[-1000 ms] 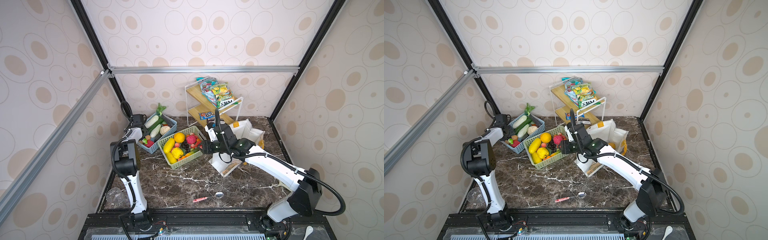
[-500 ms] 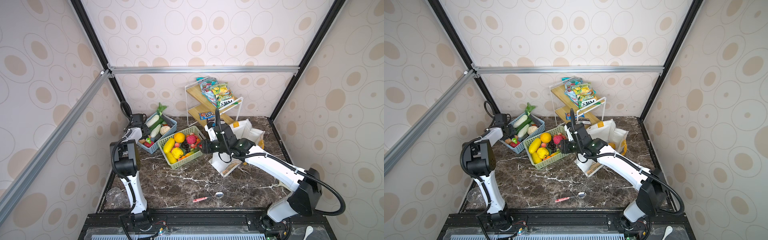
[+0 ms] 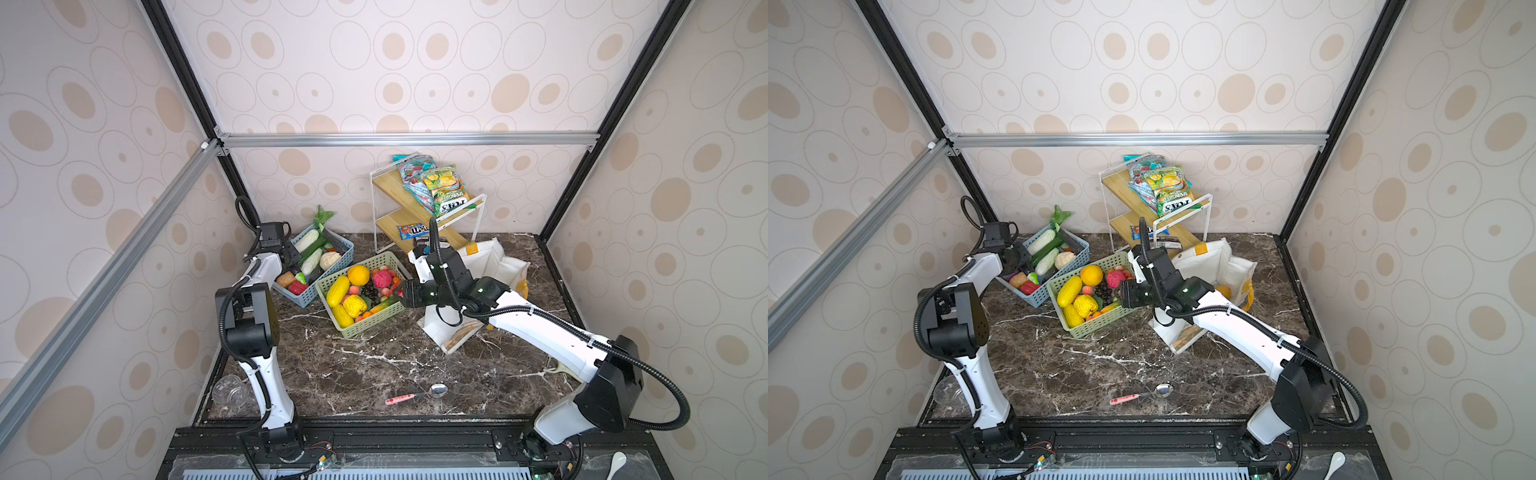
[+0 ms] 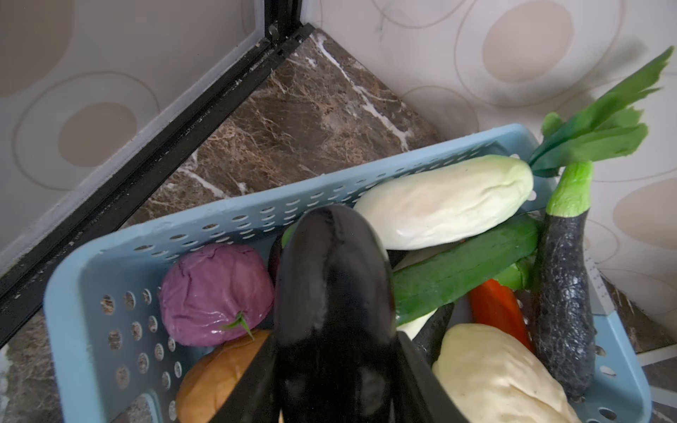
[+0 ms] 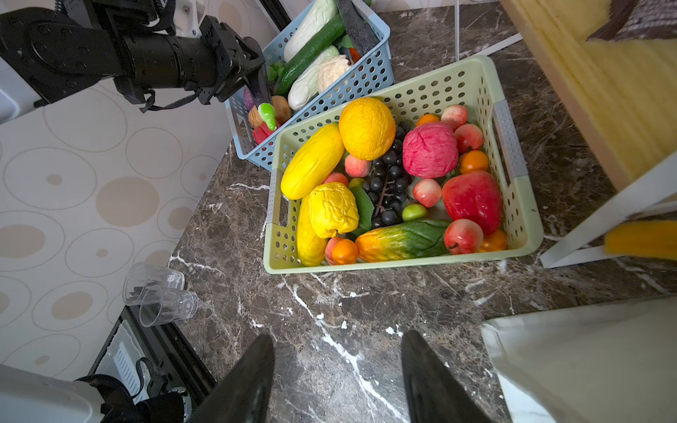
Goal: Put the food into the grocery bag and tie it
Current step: 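Lift the eggplant toward the center while the right gripper moves to meet it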
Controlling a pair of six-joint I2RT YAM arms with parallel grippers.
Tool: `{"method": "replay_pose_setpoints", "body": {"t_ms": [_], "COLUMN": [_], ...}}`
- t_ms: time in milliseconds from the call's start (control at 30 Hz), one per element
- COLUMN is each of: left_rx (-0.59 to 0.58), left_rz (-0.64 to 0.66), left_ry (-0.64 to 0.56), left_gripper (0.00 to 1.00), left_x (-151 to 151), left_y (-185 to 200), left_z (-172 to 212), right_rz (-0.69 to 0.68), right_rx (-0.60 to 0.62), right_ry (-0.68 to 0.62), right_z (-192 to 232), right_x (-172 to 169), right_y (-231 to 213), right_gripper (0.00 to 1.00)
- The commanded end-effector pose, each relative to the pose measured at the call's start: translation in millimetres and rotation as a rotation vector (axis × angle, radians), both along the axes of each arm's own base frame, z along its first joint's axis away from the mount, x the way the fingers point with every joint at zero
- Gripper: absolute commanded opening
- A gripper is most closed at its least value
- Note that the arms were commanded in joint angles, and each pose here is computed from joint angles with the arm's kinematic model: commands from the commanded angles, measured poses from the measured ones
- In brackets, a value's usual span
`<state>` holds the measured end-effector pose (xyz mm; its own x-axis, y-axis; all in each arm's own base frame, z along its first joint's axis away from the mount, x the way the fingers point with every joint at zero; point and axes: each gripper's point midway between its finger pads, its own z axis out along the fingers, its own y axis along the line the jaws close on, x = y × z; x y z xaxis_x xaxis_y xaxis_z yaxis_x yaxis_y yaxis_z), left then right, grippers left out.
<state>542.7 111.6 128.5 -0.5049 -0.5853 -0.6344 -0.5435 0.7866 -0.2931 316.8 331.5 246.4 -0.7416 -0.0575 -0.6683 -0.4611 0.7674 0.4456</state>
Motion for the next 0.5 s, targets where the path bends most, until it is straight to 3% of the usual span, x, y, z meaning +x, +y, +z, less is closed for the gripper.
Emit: {"method": "replay_pose_setpoints", "body": {"t_ms": [0,267,467], "left_rx": [0.011,0.013,-0.023], "left_rz": [0.009,0.012,-0.016], "left_ry": [0.008,0.03,-0.048], "left_gripper": [0.46,0.46,0.46], "left_x": [1,-3,-1], "left_y": [7,7,-2], "left_z": [0,-10,25], "right_rz": [0.002,0.004,0.018], "right_rx": [0.014,0.012,0.015], "right_ry": [-0.005,-0.006,0.003], "right_z": [4,5,4], "right_x": [0,1,3], "right_y": [6,8,14], "right_gripper": [0.58,0.58,0.58]}}
